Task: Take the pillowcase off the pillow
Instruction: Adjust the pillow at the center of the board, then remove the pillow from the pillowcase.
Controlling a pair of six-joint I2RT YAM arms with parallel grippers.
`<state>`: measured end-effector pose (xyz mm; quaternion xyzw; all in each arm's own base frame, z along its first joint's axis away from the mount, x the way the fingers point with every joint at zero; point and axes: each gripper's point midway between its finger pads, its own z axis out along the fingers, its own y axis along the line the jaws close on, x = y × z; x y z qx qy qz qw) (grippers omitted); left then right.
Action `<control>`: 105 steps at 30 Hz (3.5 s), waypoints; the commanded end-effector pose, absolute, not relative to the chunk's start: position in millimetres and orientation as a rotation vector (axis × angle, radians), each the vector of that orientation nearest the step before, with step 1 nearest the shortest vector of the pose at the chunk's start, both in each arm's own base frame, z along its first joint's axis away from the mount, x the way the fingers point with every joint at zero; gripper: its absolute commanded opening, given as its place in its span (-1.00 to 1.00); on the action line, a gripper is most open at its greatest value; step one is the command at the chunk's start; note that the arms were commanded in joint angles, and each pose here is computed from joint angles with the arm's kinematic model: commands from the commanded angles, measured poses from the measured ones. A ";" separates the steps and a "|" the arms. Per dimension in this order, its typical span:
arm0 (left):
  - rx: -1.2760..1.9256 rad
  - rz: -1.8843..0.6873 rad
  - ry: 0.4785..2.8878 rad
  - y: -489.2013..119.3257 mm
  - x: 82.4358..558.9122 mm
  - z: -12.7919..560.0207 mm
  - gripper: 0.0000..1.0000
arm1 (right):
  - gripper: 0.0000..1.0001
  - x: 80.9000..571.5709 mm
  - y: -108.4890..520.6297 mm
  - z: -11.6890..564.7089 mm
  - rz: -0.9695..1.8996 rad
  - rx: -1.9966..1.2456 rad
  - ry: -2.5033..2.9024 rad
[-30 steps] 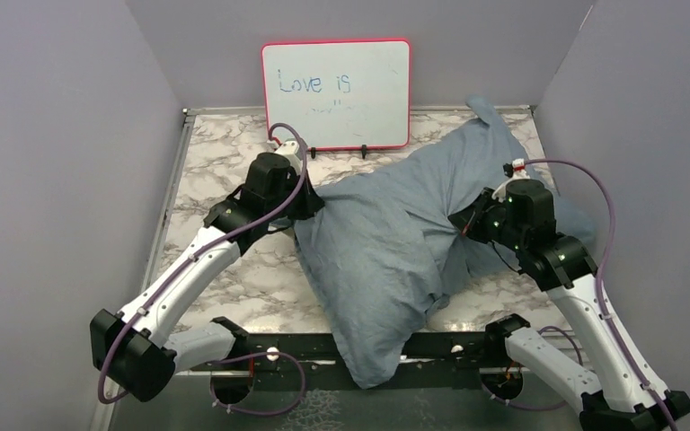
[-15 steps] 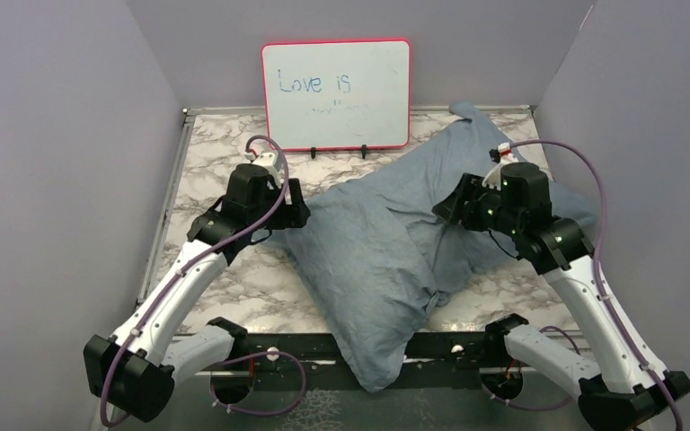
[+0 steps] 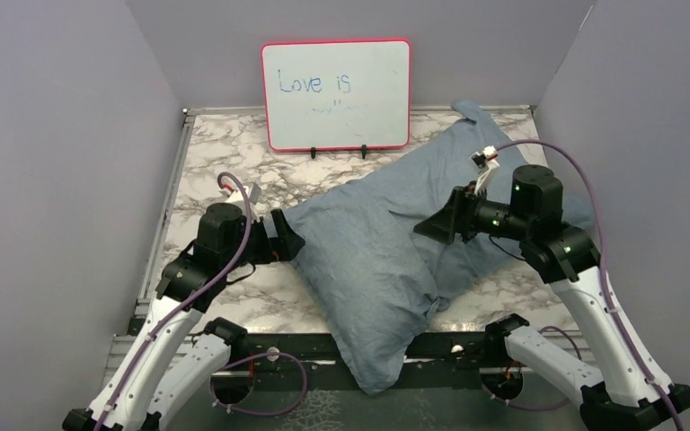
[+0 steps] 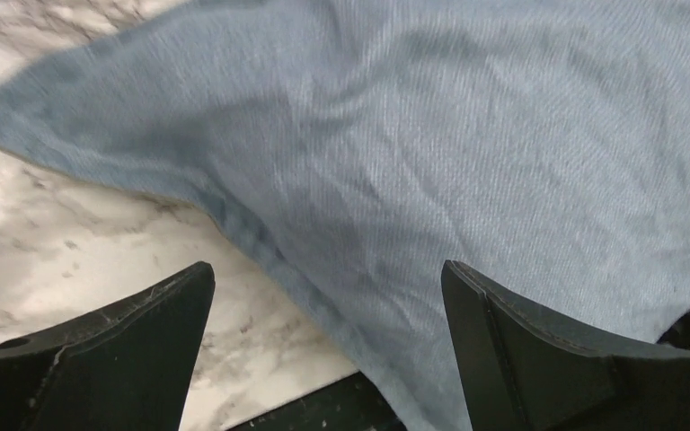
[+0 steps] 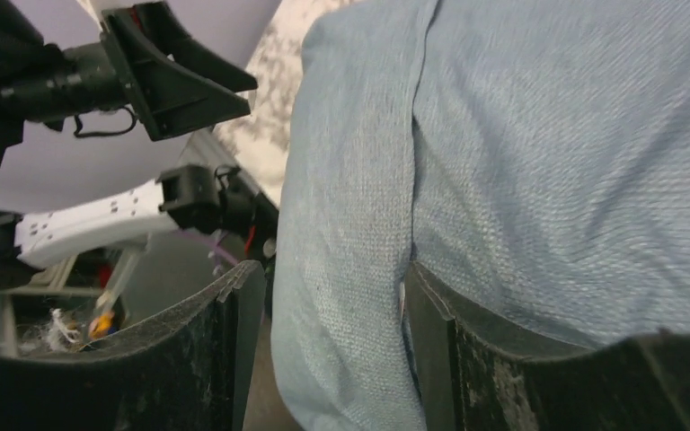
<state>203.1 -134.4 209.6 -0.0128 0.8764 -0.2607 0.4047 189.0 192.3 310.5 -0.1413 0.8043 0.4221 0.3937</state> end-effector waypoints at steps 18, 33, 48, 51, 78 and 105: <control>-0.041 -1.356 2.112 -225.2 211.1 187.1 0.45 | -0.03 160.1 217.2 244.6 1.325 -0.527 2.254; 0.028 -1.009 2.219 -209.5 254.2 183.7 0.57 | -0.57 170.5 221.2 249.8 1.279 -0.448 2.273; -0.086 -0.991 2.151 -178.1 207.5 220.4 0.83 | -0.94 152.5 278.8 248.8 1.212 -0.624 2.299; -0.062 -1.040 2.134 -185.3 208.0 232.9 0.83 | -0.96 143.6 298.0 244.9 1.213 -0.668 2.299; 0.191 -1.226 2.122 -277.3 217.4 243.1 -0.11 | -0.98 129.1 331.6 218.4 1.163 -0.594 2.259; 0.083 -1.051 2.214 -249.6 208.9 209.1 -1.00 | -0.22 169.4 297.5 216.4 0.699 -0.596 2.334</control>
